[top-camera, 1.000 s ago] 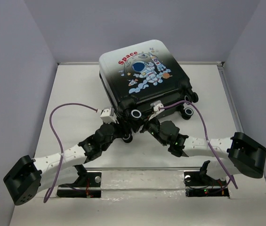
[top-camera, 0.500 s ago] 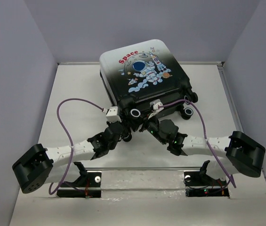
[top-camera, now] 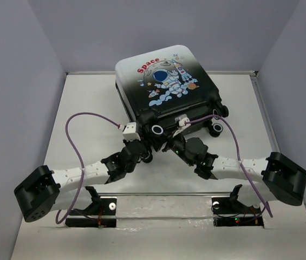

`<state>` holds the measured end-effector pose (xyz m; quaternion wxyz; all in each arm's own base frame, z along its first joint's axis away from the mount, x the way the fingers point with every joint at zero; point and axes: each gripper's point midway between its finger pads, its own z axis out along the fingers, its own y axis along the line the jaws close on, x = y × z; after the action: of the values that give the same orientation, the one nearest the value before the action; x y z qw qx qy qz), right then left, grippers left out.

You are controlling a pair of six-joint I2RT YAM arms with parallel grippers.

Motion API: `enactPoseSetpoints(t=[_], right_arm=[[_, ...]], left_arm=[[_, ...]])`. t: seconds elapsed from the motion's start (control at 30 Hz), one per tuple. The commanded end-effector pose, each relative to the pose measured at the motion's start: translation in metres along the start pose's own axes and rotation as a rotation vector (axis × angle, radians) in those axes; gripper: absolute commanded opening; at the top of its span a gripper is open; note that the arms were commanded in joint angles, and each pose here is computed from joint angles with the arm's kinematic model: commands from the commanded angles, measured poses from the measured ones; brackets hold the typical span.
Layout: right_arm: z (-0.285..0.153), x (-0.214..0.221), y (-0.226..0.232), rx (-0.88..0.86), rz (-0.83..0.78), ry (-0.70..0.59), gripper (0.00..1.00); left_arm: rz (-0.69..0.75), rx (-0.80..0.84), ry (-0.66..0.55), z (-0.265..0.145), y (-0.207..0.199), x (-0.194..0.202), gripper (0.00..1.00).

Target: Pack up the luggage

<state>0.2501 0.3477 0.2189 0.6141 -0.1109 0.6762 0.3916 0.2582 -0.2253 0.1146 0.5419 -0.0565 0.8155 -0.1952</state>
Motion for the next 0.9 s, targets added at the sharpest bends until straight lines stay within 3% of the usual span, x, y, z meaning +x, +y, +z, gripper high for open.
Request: enactPoseSetpoints(t=[0.0,0.23,0.47,0.7,0.8,0.83,0.87], right_arm=[[-0.014,-0.056,0.013,-0.03,0.061,-0.169,0.07],[-0.048,-0.07,0.0,-0.008,0.049,-0.193,0.07],[-0.075,-0.07,0.0,-0.041,0.043,-0.16,0.07],[-0.077,-0.051,0.006,-0.09,0.038,-0.081,0.07],[-0.073,-0.047,0.011,-0.111,0.035,-0.062,0.07],[-0.073,-0.045,0.015,-0.124,0.036,-0.058,0.07],[-0.072,-0.043,0.017,-0.136,0.033,-0.05,0.07]], left_arm=[[-0.138,-0.109,-0.239,0.001,0.021,-0.067,0.06],[-0.182,-0.182,-0.229,-0.007,0.072,-0.063,0.06],[-0.225,-0.255,-0.275,-0.008,0.109,-0.089,0.06],[-0.291,-0.222,-0.343,0.0,0.102,-0.132,0.06],[-0.304,-0.156,-0.385,-0.014,0.088,-0.153,0.26],[-0.301,-0.148,-0.387,-0.02,0.087,-0.157,0.43],[-0.305,-0.138,-0.399,-0.026,0.085,-0.162,0.53]])
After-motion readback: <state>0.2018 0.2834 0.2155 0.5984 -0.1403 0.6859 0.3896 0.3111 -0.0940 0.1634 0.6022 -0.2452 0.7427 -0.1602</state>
